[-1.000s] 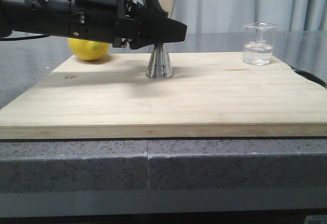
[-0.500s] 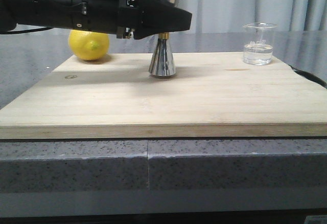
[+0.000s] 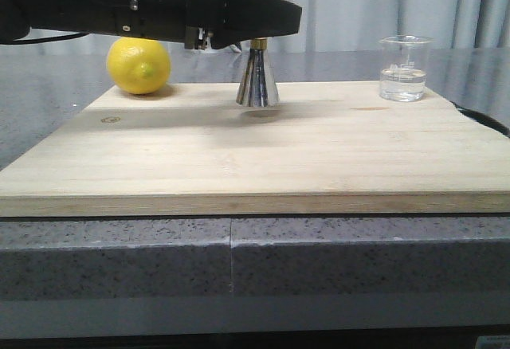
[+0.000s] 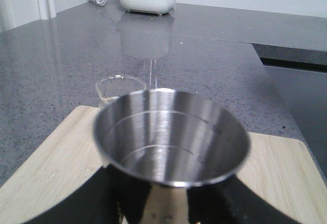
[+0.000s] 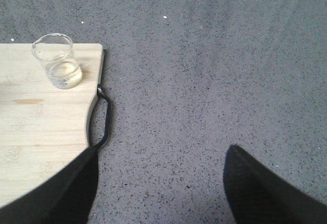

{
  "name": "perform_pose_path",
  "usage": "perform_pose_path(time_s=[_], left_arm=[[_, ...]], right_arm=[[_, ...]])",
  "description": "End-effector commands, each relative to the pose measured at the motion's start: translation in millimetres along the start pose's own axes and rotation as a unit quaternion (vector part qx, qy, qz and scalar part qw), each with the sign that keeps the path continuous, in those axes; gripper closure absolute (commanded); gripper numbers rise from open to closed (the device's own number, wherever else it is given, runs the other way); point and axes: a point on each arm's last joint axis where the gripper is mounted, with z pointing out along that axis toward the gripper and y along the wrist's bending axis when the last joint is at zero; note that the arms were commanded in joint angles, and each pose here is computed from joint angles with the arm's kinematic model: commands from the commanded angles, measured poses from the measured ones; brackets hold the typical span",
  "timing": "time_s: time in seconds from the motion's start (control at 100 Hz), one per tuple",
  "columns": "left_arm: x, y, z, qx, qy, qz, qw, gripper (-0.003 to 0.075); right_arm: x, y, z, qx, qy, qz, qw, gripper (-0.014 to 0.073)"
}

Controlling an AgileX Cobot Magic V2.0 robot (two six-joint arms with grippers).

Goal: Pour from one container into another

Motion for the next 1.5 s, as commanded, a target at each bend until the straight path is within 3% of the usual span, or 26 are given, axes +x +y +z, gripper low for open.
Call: perform_pose_path(time_s=[0.0, 0.45, 0.69, 0.83, 0.94, 1.17, 1.32, 1.49], left_arm=[[-42.5, -11.9, -3.9, 0.033, -0.086, 0.015, 0.996, 0.0460], [-56.4, -14.8, -6.2, 0.034, -0.094, 0.026, 0.995, 0.0460], [-56.4, -14.8, -6.2, 0.034, -0.094, 0.026, 0.995, 0.0460], [-56.0, -14.0, -6.1, 0.030, -0.092, 0.025, 0.995, 0.0460], [-56.0, -14.0, -6.1, 0.030, -0.092, 0.025, 0.995, 0.0460], [-56.0, -14.0, -6.1, 0.030, -0.092, 0.025, 0.995, 0.0460], [-56.0, -14.0, -6.1, 0.030, -0.092, 0.025, 0.995, 0.0460], [-56.0, -14.0, -6.1, 0.030, -0.092, 0.025, 0.995, 0.0460]], right_arm=[[-15.5, -0.3, -5.7, 0.001, -0.050, -0.008, 0.999, 0.0125], [-14.9, 14.3, 15.0, -0.077, -0.005, -0.045, 0.996, 0.0125], [-28.9, 38.8, 28.1, -0.160, 0.000, -0.084, 0.984, 0.0125], [-36.9, 53.0, 33.3, -0.186, 0.005, -0.121, 0.975, 0.0125], [-39.3, 57.7, 39.9, -0.192, 0.004, -0.111, 0.975, 0.0125], [-19.8, 63.9, 72.2, -0.179, -0.105, -0.045, 0.977, 0.0125], [0.9, 68.5, 86.0, -0.159, -0.192, -0.031, 0.968, 0.0125], [25.8, 72.7, 103.8, -0.142, -0.227, -0.020, 0.963, 0.0125]])
